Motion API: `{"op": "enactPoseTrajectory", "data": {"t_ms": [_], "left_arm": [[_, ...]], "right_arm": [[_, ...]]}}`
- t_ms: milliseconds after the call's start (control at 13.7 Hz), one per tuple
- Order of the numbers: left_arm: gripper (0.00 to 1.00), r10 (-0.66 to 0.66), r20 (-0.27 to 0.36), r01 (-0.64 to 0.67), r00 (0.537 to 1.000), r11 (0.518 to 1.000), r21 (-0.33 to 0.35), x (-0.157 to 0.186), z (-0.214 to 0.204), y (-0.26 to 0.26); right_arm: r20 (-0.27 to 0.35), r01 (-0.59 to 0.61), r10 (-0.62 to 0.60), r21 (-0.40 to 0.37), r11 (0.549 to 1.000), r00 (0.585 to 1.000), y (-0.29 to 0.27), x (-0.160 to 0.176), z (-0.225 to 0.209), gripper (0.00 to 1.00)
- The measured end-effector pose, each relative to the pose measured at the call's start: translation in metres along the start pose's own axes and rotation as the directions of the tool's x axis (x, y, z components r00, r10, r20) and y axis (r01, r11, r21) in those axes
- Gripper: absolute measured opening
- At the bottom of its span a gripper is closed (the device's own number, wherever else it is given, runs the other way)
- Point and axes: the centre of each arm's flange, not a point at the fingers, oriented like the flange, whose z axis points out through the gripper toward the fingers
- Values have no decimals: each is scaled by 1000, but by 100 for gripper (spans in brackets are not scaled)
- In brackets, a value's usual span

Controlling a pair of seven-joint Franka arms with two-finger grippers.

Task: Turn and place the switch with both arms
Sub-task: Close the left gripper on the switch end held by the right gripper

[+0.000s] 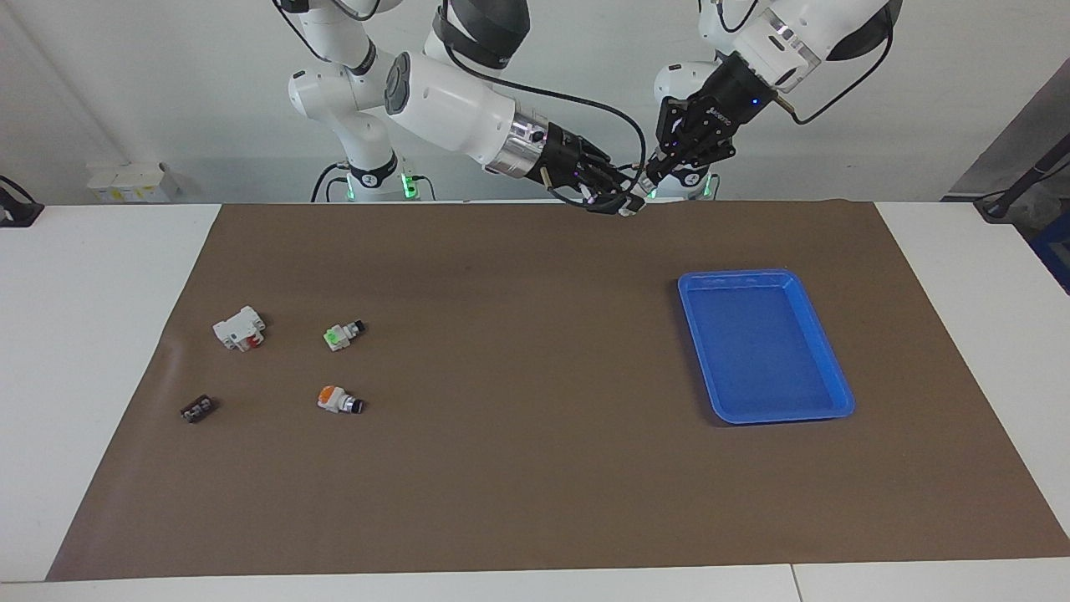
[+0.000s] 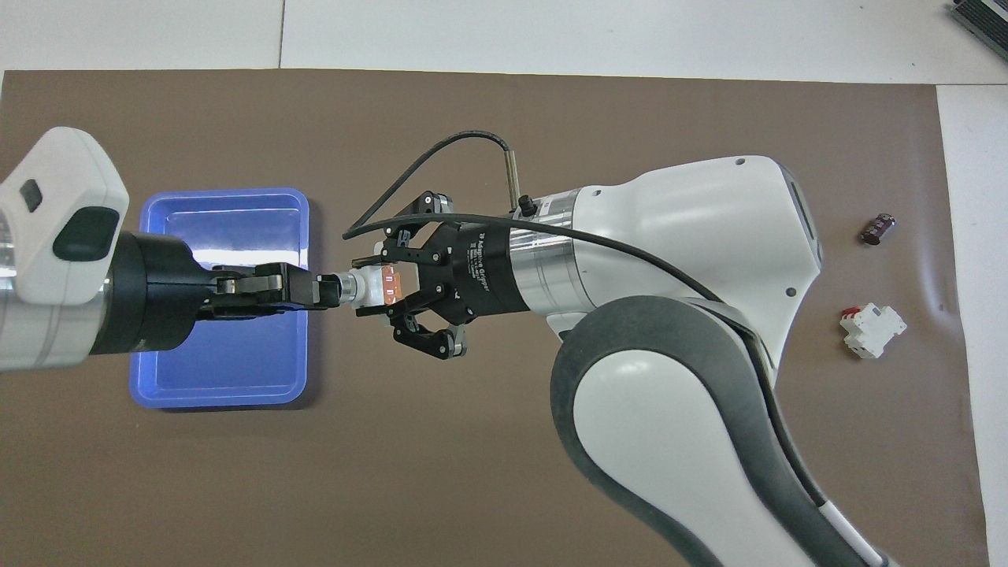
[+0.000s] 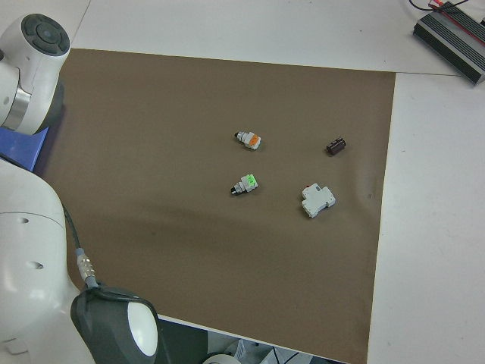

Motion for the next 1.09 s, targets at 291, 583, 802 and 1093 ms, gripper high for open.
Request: {"op": "enactPoseTrajectory", "data": {"t_ms": [291, 583, 802, 1093], "left_arm": [[10, -332, 8, 332, 943, 943, -23, 1, -1, 1], [10, -589, 36, 590, 807, 805, -59, 1, -5, 4], [10, -724, 50, 726, 688, 685, -63, 1, -8, 8], [10, -891, 62, 892, 450, 446, -71, 1, -7, 13]], "right_arm": [[1, 1, -1, 2, 1000, 1000, 0, -1, -2, 41], [3, 8, -8, 15, 1000, 1000, 0, -5, -11, 41], [4, 11, -11, 19, 1000, 1000, 0, -7, -15, 41], [5, 11, -11, 26, 1000, 1000, -1, -7, -20, 41]]}}
